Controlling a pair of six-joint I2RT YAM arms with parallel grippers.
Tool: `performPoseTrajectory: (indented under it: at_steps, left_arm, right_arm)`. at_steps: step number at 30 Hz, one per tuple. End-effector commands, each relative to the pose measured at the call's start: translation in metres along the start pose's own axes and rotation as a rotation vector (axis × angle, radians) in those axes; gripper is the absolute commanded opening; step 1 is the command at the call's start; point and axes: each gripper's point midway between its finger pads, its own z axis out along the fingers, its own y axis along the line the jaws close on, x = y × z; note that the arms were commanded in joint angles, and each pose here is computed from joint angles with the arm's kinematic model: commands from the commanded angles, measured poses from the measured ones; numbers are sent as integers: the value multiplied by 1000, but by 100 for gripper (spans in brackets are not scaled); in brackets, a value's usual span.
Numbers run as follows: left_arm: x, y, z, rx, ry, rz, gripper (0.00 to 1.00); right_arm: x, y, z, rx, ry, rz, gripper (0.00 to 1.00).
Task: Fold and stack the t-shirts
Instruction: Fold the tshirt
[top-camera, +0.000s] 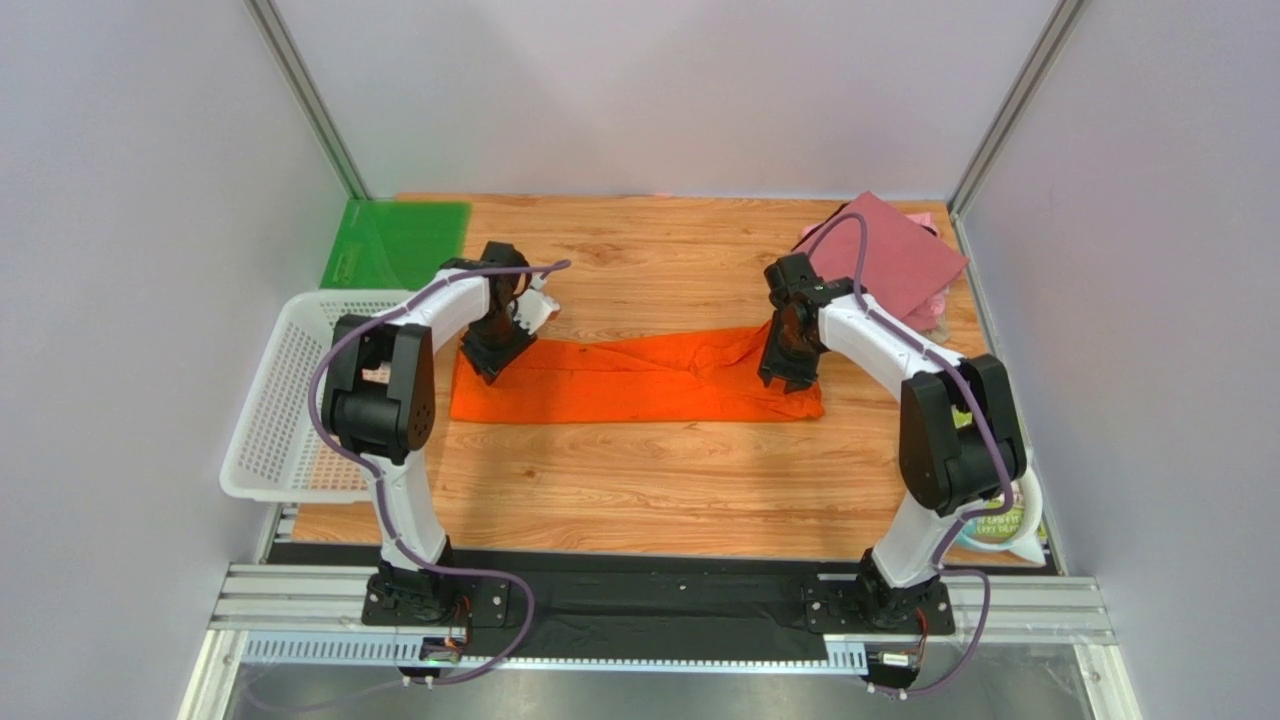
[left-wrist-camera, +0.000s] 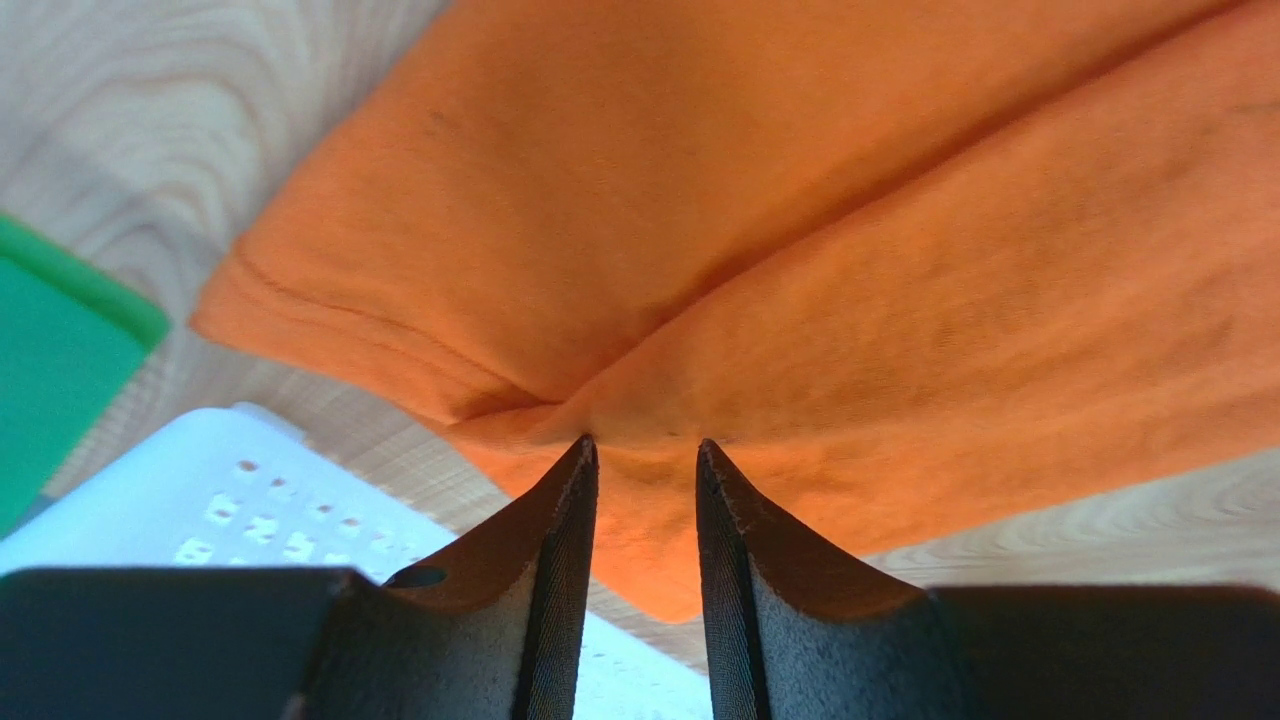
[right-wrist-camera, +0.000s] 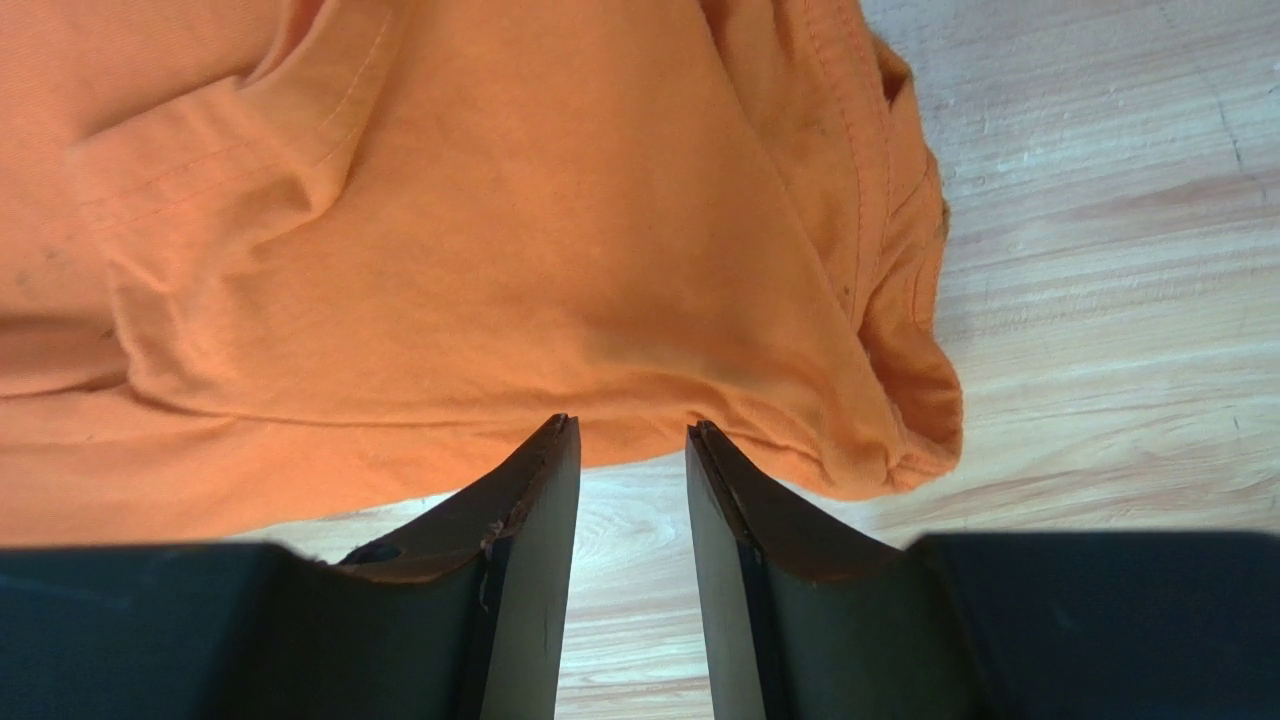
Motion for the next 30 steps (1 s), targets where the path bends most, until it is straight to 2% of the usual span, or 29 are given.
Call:
performPoseTrajectory:
  at_steps: [1, 16, 30]
  left_arm:
    - [-9, 24, -10, -102, -23, 35, 37]
    - [-31, 42, -26, -147, -76, 43, 37]
    - [-8, 25, 11, -102, 4, 66, 37]
  right_arm:
    - [-17, -3, 5, 37, -26, -12, 38]
    - [6, -19, 49, 90, 77, -7, 37]
    - [9, -20, 53, 76, 84, -7, 36]
